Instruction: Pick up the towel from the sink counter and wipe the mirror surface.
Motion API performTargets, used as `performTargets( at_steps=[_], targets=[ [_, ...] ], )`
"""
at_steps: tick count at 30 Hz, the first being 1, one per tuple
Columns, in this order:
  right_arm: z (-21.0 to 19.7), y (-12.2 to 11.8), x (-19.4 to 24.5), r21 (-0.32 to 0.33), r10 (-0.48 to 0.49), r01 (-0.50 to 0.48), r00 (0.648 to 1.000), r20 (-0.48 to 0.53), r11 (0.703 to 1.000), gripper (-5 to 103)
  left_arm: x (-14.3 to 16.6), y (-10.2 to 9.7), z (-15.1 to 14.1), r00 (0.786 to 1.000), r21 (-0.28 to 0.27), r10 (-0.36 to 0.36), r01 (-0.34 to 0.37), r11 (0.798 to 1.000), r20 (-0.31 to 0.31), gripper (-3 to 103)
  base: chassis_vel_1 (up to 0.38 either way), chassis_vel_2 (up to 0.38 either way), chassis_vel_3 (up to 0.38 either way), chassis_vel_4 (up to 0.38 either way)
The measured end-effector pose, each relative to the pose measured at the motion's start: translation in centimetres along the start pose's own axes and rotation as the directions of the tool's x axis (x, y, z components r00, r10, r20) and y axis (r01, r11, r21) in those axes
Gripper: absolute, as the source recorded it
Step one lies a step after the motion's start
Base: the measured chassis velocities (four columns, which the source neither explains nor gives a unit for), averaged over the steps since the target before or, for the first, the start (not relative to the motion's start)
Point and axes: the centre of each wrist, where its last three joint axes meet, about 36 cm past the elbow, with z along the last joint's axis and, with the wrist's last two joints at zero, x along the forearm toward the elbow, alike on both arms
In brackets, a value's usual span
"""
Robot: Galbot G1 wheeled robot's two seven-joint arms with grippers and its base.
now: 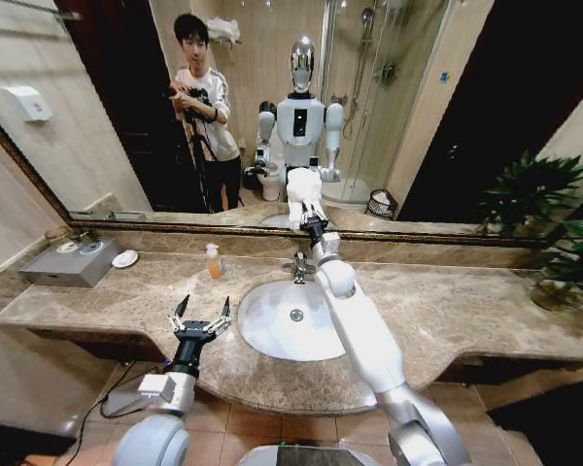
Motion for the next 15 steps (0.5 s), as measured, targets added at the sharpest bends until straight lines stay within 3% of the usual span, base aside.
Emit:
performTargets(
  at_steps=[6, 8, 15],
  targets=[
    [-6.9, -1.1, -3.2, 0.017, 0.034, -0.036, 0.993, 0.114, 0.999, 9, 0.0, 0.0, 0.0, 1.000, 0.000, 0.000, 0.000, 1.000, 0.000, 100, 0.000, 0.000, 0.000, 0.000],
    [-7.5, -1.1, -3.4, 0.021, 0.034, -0.037, 0.992, 0.119, 0.999, 9, 0.0, 0.0, 0.0, 1.000, 0.000, 0.000, 0.000, 1.000, 0.000, 100, 0.000, 0.000, 0.000, 0.000],
    [-3.3, 0.4, -2.3, 0.002, 0.022, -0.022, 0.999, 0.029, 1.000, 9, 0.0, 0.0, 0.0, 1.000, 0.000, 0.000, 0.000, 1.000, 0.000, 100, 0.000, 0.000, 0.000, 0.000]
  ],
)
